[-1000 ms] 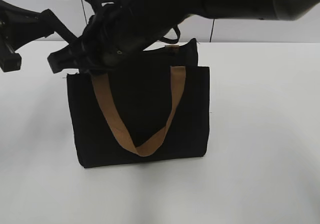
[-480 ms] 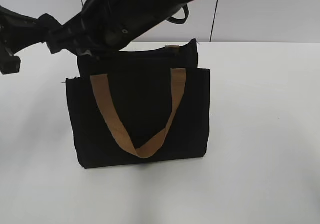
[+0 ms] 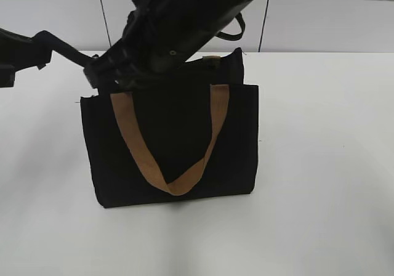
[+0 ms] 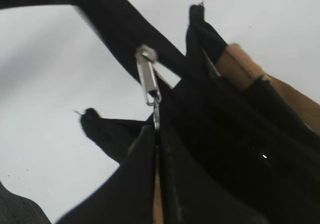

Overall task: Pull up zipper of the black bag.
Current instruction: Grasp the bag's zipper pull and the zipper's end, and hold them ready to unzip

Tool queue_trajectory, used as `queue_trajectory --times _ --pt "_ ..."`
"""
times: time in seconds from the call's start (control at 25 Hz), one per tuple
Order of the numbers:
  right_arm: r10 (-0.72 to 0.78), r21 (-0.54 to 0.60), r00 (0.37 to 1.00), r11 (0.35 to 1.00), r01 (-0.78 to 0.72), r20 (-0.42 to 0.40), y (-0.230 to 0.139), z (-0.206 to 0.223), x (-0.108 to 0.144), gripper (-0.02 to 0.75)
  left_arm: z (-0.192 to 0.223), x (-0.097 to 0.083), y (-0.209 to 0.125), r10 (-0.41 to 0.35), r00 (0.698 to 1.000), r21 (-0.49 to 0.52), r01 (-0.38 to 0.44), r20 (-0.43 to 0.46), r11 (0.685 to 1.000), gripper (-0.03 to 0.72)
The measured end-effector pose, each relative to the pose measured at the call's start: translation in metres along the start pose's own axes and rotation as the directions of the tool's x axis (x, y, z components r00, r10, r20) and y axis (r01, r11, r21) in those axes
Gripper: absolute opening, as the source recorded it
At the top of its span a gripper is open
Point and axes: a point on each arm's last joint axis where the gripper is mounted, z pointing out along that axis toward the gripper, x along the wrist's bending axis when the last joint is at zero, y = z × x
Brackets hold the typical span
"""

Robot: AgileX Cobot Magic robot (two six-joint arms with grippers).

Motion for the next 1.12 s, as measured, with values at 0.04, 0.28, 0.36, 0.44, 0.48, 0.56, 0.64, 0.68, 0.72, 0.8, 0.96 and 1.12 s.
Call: queue_trajectory --times 0.04,0.28,0.36,0.44,0.48,0.56,0.64,0.68,0.72,0.8,0.96,1.12 --pt "0.009 0.01 1.0 1.0 -0.009 0.008 0.0 -0.001 -0.005 -0.015 -0.001 -0.001 0.0 -0.013 1.0 -0.002 0.013 0.008 1.0 0.019" --pt "0.023 0.093 0.999 0.995 -0.025 0.025 -0.007 -0.003 -0.024 -0.015 -0.001 -0.001 0.0 -0.043 0.999 0.001 0.043 0.013 0.999 0.019" --pt "0.009 0.111 1.0 0.994 -0.011 0.02 -0.008 -0.004 -0.025 -0.015 -0.001 -0.001 0.0 -0.049 0.999 0.001 0.049 0.012 0.999 0.018" --pt "-0.002 0.136 1.0 0.991 -0.001 0.016 -0.009 -0.005 -0.027 -0.015 -0.001 0.0 0.0 -0.053 0.999 0.003 0.053 0.007 0.999 0.018" --pt "-0.002 0.151 1.0 0.988 -0.001 0.016 -0.011 -0.006 -0.028 -0.015 -0.001 0.0 0.0 -0.055 0.998 0.003 0.055 0.005 0.998 0.018" --pt "-0.003 0.174 1.0 0.985 -0.001 0.024 -0.012 -0.01 -0.033 -0.015 -0.001 0.0 0.0 -0.055 0.998 0.003 0.055 0.003 0.998 0.018" --pt "-0.011 0.204 0.999 0.979 0.002 0.045 -0.014 -0.016 -0.04 -0.015 -0.001 0.0 0.0 -0.057 0.998 0.004 0.057 -0.003 0.998 0.018" --pt "-0.012 0.215 0.999 0.977 0.0 0.052 -0.015 -0.02 -0.043 -0.015 -0.001 0.0 0.0 -0.057 0.998 0.004 0.057 -0.003 0.998 0.018" --pt "-0.011 0.225 0.998 0.974 -0.003 0.061 -0.015 -0.024 -0.047 -0.015 -0.001 0.0 0.0 -0.058 0.998 0.004 0.058 -0.003 0.998 0.018" --pt "0.003 0.252 0.997 0.967 -0.022 0.077 -0.017 -0.031 -0.057 -0.015 -0.001 0.0 0.0 -0.058 0.998 0.004 0.058 -0.003 0.998 0.018" --pt "0.026 0.274 0.994 0.96 -0.054 0.106 -0.019 -0.047 -0.073 -0.015 -0.001 0.001 0.0 -0.058 0.998 0.004 0.058 -0.006 0.998 0.018" --pt "0.029 0.319 0.992 0.945 -0.067 0.122 -0.024 -0.058 -0.084 -0.015 0.001 0.002 -0.002 -0.063 0.998 0.011 0.063 -0.009 0.998 0.018"
